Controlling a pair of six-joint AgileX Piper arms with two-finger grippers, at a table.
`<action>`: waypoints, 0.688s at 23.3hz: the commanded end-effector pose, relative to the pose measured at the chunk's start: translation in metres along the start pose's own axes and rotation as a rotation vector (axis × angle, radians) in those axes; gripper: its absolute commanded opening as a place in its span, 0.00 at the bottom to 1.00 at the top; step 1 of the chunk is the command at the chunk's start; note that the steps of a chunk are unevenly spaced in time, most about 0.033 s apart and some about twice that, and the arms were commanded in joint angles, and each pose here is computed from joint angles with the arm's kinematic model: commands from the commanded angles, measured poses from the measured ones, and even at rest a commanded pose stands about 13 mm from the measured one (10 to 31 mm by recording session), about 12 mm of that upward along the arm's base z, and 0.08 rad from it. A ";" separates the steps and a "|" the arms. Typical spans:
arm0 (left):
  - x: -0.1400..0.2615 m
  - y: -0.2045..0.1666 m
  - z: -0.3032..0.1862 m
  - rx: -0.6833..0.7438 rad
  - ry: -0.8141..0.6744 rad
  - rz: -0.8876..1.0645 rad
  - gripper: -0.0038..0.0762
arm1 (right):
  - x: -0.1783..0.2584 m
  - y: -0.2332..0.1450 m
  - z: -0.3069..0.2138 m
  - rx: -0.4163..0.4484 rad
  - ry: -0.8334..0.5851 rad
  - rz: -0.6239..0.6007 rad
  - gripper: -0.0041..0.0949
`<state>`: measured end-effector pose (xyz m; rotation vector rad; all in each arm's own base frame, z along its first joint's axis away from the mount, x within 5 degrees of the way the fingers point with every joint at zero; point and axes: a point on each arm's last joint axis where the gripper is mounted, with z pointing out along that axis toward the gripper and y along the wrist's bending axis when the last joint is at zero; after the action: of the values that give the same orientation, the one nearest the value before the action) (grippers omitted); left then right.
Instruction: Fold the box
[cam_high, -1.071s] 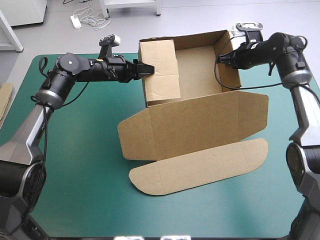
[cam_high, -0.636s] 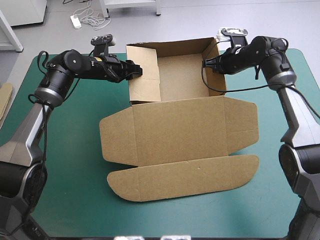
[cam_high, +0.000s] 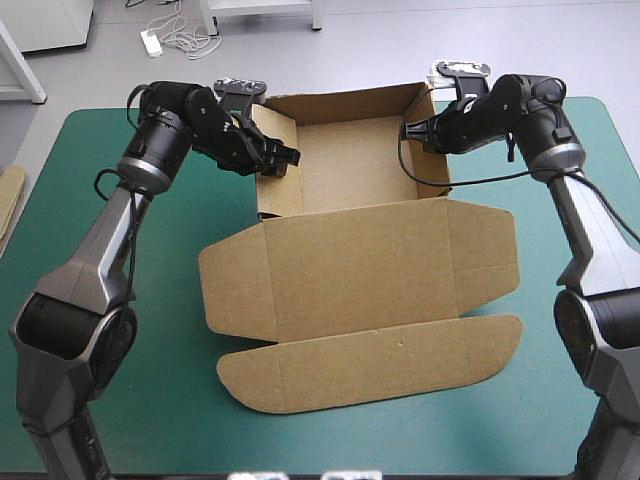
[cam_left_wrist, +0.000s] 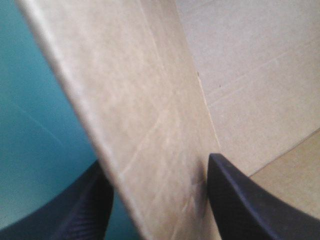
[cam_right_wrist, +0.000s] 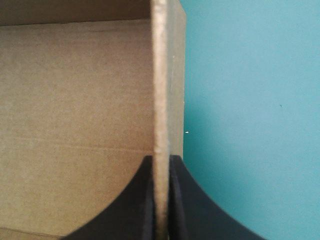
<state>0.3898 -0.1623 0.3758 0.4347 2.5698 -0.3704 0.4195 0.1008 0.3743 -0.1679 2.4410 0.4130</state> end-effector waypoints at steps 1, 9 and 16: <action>0.000 -0.017 -0.029 0.022 -0.039 0.014 0.53 | -0.012 0.010 -0.036 -0.035 -0.126 0.011 0.03; -0.001 -0.004 -0.009 -0.155 -0.001 0.003 0.22 | -0.008 0.009 -0.035 -0.017 -0.078 0.005 0.03; 0.000 -0.001 0.013 -0.186 0.044 0.029 0.04 | 0.008 0.024 0.002 0.077 0.075 -0.105 0.04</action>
<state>0.4093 -0.1718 0.3361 0.3831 2.6555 -0.1283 0.4191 0.1153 0.3500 -0.2175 2.5792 0.2904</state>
